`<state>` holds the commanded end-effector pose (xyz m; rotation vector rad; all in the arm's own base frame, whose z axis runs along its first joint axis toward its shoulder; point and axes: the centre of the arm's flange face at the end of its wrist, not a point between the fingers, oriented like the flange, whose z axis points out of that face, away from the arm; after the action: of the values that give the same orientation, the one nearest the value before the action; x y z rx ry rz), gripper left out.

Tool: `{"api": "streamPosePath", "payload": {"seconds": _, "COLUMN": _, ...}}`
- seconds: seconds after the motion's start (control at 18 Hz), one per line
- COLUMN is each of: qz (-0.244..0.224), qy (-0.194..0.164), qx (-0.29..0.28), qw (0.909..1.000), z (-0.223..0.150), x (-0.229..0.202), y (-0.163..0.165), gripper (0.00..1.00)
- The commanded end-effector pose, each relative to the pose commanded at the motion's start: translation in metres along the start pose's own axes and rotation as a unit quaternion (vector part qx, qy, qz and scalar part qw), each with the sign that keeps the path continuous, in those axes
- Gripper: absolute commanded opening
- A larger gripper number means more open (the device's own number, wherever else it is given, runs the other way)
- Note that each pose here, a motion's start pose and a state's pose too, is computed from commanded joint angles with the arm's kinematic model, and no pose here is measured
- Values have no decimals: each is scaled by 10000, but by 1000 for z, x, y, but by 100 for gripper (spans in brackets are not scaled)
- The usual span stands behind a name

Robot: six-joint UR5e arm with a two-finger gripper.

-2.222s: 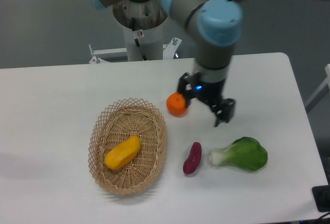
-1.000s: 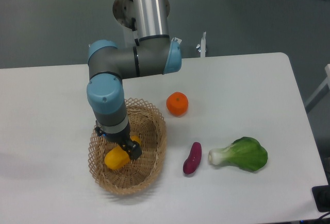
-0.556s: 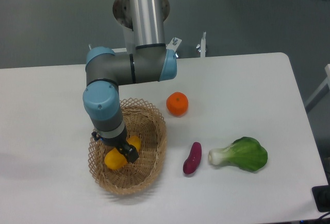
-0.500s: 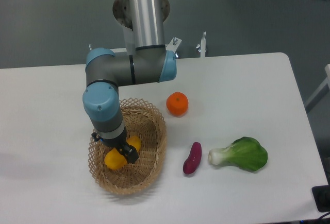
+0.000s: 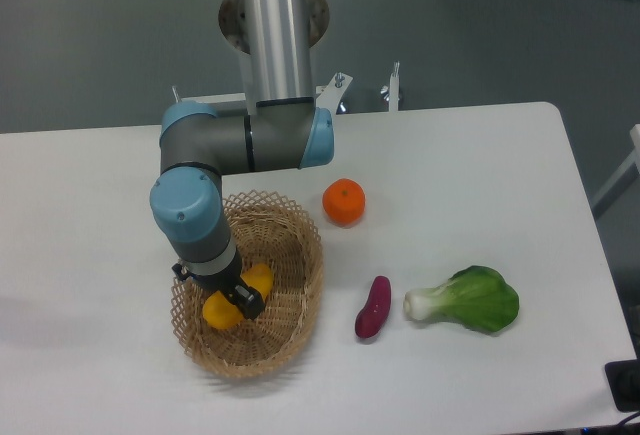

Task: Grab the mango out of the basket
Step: 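Close the gripper on the yellow mango, then lift the mango out of the basket and carry it beside the bok choy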

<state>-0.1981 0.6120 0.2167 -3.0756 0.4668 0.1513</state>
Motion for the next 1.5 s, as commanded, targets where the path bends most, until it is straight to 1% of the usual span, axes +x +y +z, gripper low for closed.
{"api": "streamPosePath", "payload": {"seconds": 0.22, "qz": 28, "qy": -34, "qx": 42, "qw": 10000, "z": -6, "x": -1, "y": -1, "gripper": 48}}
{"api": "streamPosePath", "payload": {"seconds": 0.44, "qz": 28, "qy": -108, "qx": 152, "qw": 9998, "z": -20, "x": -6, "y": -4, "gripper": 48}}
{"api": "streamPosePath", "payload": {"seconds": 0.61, "qz": -91, "qy": -282, "qx": 383, "qw": 9988, "z": -60, "x": -30, "y": -1, "gripper": 48}}
{"api": "streamPosePath", "payload": {"seconds": 0.83, "qz": -112, "qy": -91, "qx": 537, "qw": 9985, "z": -105, "x": -72, "y": 24, "gripper": 49}}
{"api": "streamPosePath", "payload": {"seconds": 0.94, "qz": -137, "qy": 40, "qx": 492, "qw": 9987, "z": -122, "x": -96, "y": 44, "gripper": 49}}
{"api": "streamPosePath", "payload": {"seconds": 1.06, "qz": -66, "qy": 177, "qx": 462, "qw": 9988, "z": -137, "x": -121, "y": 66, "gripper": 49}}
{"api": "streamPosePath", "payload": {"seconds": 1.22, "qz": 32, "qy": 328, "qx": 478, "qw": 9983, "z": -155, "x": -156, "y": 112, "gripper": 49}}
{"api": "streamPosePath", "payload": {"seconds": 1.33, "qz": 214, "qy": 370, "qx": 455, "qw": 9981, "z": -164, "x": -177, "y": 147, "gripper": 49}}
{"api": "streamPosePath", "payload": {"seconds": 1.5, "qz": 444, "qy": 522, "qx": 400, "qw": 9968, "z": -168, "x": -207, "y": 199, "gripper": 49}}
